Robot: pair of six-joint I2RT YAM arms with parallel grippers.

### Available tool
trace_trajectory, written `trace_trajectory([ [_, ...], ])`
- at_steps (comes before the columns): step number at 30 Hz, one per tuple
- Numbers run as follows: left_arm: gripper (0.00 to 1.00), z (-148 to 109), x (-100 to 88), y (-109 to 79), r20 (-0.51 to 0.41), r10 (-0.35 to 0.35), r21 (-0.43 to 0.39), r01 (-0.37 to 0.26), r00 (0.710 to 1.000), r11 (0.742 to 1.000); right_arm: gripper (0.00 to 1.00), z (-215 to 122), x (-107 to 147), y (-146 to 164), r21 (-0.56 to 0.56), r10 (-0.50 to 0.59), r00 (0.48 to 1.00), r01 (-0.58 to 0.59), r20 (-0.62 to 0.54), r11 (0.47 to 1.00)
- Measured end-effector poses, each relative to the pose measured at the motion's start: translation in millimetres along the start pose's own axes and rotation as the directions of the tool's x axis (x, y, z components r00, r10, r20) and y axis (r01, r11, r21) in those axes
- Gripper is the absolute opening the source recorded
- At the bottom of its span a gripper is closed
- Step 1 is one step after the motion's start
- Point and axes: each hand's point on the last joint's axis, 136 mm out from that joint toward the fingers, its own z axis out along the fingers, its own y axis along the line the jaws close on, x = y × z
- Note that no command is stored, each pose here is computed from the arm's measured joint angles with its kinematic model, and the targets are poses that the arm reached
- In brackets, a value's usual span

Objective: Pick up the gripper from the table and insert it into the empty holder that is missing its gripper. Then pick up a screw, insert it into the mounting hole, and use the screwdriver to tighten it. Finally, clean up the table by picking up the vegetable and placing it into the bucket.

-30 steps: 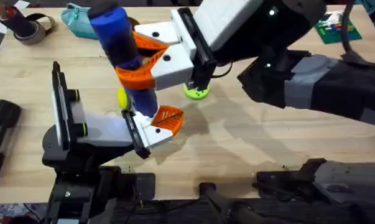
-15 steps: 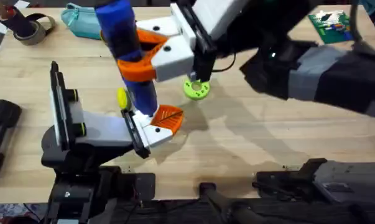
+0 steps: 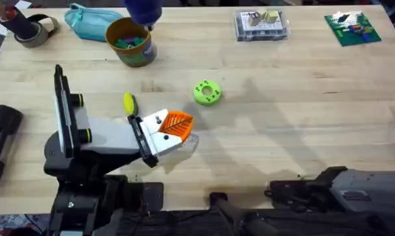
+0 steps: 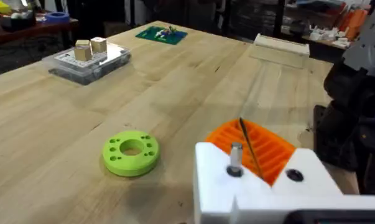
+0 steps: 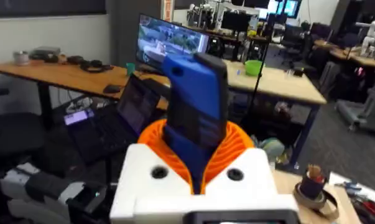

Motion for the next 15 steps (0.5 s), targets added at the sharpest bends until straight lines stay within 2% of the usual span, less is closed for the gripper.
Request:
trace_trajectory([
  [3, 0.012, 0.0, 0.0, 0.0, 0.0, 0.0, 0.0, 0.0, 1.0, 1.0, 0.047, -0.5, 3.8, 0.2, 0.006, 0.003, 1.0, -0.003, -0.02, 1.0],
  [7, 0.012, 0.0, 0.0, 0.0, 0.0, -0.001, 0.0, 0.001, 1.0, 1.0, 0.046, -3.3, 25.8, -6.6, 0.039, 0.062, 0.995, -0.059, -0.078, 0.997],
  [10, 0.012, 0.0, 0.0, 0.0, 0.0, 0.0, 0.0, 0.0, 1.0, 1.0, 0.048, -14.0, 57.8, -20.7, 0.15, 0.176, 0.971, -0.153, -0.162, 0.977],
  [12, 0.012, 0.0, 0.0, 0.0, 0.0, -0.001, 0.0, 0.001, 1.0, 1.0, 0.047, -28.7, 87.5, -31.1, 0.274, 0.266, 0.93, -0.195, -0.253, 0.942],
  [15, 0.012, 0.0, 0.0, 0.0, 0.0, 0.0, 0.0, 0.0, 1.0, 1.0, 0.048, -60.7, 129.5, -44.1, 0.448, 0.336, 0.847, -0.133, -0.413, 0.884],
])
